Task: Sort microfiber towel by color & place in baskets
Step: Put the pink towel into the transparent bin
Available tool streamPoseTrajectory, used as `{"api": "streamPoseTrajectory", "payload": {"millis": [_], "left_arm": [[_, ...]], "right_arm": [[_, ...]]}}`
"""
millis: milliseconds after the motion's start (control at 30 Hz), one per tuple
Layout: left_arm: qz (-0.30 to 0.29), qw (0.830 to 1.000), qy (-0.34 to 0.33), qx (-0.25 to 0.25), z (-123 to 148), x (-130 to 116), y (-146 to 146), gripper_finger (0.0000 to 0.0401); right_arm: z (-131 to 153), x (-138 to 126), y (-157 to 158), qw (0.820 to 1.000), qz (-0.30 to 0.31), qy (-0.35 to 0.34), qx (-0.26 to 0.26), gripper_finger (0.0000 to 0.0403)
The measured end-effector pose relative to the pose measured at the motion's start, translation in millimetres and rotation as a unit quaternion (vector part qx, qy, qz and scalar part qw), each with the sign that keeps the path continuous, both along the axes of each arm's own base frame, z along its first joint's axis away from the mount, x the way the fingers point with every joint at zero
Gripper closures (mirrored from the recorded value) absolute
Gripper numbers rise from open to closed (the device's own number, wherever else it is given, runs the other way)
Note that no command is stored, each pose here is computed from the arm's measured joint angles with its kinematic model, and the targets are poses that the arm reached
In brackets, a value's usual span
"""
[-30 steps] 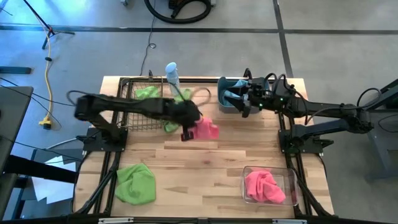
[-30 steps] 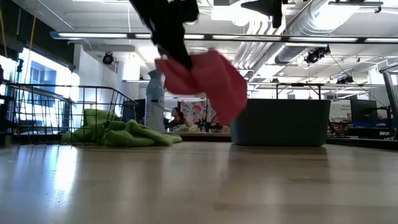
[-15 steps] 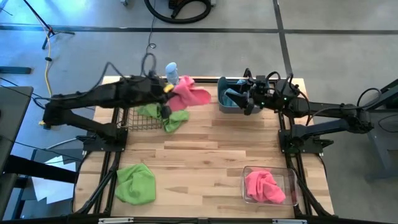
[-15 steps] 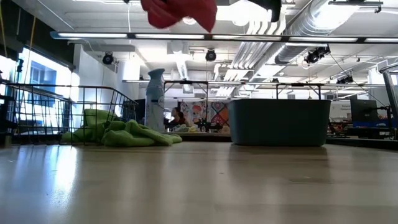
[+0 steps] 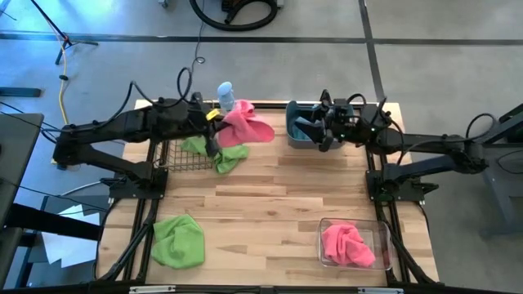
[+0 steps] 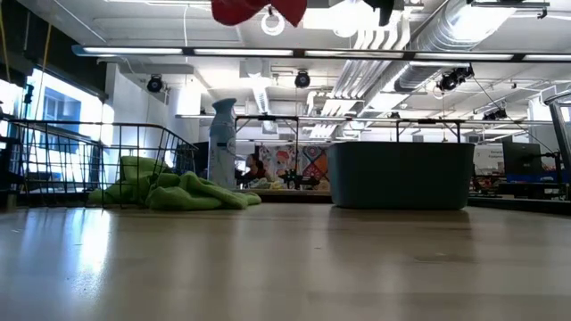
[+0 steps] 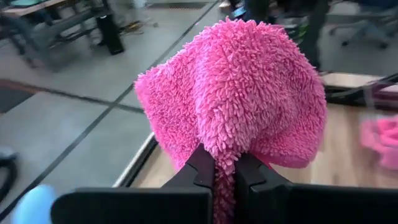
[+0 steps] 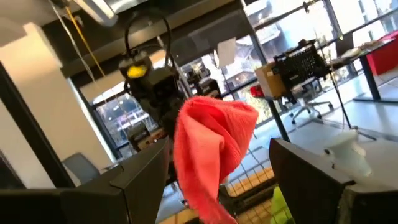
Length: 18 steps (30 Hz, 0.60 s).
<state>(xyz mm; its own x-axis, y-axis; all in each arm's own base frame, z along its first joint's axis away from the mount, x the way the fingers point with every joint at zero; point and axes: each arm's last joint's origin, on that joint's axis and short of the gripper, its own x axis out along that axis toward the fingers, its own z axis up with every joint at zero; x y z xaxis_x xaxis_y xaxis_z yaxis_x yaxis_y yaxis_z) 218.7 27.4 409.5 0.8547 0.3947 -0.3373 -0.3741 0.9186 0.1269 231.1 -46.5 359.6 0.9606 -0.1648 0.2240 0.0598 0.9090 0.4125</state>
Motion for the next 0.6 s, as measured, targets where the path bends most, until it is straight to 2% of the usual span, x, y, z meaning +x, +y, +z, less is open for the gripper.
{"api": "streamPoseTrajectory", "payload": {"millis": [100, 200, 300, 500, 600], "left_arm": [[-0.033, 0.999, -0.011, 0.001, -0.3, 9.8, -0.9, 0.0401], [-0.043, 0.999, -0.010, 0.007, -3.2, 18.9, -0.6, 0.0401], [-0.047, 0.999, 0.005, 0.004, -9.3, 26.3, -0.2, 0.0401], [-0.049, 0.997, 0.052, -0.002, -23.5, 36.3, -1.4, 0.0401], [-0.048, 0.996, 0.069, -0.002, -30.1, 42.8, -0.9, 0.0401]], "right_arm": [[-0.7, 11.7, -0.1, 0.999, 0.018, 0.017, -0.024, 0.0130], [2.6, 26.5, 3.4, 0.994, 0.034, 0.053, -0.085, 0.0130], [8.3, 39.8, 5.3, 0.982, 0.036, 0.113, -0.147, 0.0130], [31.8, 52.7, 3.7, 0.955, 0.021, 0.198, -0.218, 0.0130], [42.4, 55.6, 3.3, 0.945, 0.027, 0.224, -0.238, 0.0130]]}}
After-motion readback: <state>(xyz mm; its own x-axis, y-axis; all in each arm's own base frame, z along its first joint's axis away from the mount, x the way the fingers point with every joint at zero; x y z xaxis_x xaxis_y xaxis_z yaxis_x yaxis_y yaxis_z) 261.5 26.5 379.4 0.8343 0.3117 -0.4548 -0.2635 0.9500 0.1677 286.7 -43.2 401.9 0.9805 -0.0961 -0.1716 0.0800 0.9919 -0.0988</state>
